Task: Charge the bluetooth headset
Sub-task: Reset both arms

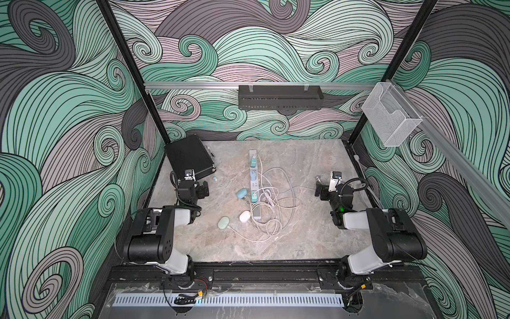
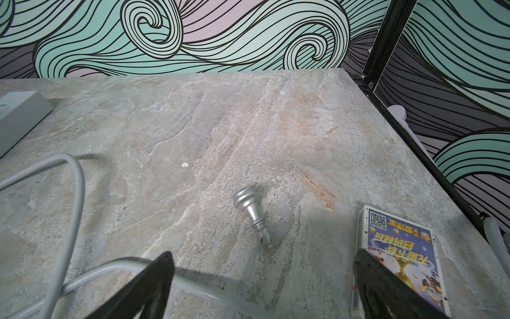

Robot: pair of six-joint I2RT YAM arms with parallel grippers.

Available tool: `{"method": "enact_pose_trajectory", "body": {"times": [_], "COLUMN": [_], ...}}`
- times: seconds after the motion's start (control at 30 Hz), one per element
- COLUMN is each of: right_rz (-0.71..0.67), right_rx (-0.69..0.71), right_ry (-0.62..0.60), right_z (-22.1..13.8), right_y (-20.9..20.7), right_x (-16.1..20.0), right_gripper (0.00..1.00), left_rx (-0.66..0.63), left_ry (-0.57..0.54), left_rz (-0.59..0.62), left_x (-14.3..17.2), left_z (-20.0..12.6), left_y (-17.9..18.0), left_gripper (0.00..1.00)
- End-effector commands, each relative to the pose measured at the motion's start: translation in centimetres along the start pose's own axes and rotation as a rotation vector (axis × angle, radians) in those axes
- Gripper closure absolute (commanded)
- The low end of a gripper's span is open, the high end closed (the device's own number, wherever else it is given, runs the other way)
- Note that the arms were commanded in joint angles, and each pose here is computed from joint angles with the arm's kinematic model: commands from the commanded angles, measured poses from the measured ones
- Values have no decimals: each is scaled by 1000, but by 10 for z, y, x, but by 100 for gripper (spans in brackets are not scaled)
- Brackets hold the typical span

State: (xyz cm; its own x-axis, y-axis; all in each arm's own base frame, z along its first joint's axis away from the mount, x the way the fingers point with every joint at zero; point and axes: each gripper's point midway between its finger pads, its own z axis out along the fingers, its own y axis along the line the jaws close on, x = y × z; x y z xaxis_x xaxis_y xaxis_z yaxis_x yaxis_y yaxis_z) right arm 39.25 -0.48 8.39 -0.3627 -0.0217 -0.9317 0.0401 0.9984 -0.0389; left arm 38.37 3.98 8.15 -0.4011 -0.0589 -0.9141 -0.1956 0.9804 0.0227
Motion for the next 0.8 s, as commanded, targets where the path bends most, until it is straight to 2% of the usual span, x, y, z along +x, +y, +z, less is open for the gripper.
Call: {"method": "enact_pose_trajectory", "body": {"times": [0.0, 0.03, 0.1, 0.17, 0.27, 0.43, 0.63, 0.77], "right_rz": [12, 12, 10, 11, 10, 10, 3, -11], "right_rx": [-4, -4, -3, -3, -4, -5, -27, -26], "right_ry": [-36, -37, -36, -36, -36, -37, -34, -32], "right_z": [2, 2, 2, 2, 2, 1, 2, 2], "right_y": [0, 0, -1, -1, 0, 0, 4, 6], "right_x": [-12, -12, -12, -12, -12, -12, -12, -12], "right_gripper": [0, 0, 0, 0, 0, 0, 0, 0], "left_rx": [-97, -112, -132, -71, -22, -11, 129, 111], "left_ry": [-196, -209, -156, -70, -140, -117, 48, 40], "left_rz": [-114, -122, -116, -80, -57, -53, 21, 23], "left_x": [-8, -7, -8, -9, -10, -11, -8, -9], "left_z": [-32, -32, -20, -11, -17, -14, 11, 12], "left_y": [26, 30, 32, 19, 12, 9, -18, -16], "left_gripper": [2, 2, 1, 1, 1, 1, 2, 2]}}
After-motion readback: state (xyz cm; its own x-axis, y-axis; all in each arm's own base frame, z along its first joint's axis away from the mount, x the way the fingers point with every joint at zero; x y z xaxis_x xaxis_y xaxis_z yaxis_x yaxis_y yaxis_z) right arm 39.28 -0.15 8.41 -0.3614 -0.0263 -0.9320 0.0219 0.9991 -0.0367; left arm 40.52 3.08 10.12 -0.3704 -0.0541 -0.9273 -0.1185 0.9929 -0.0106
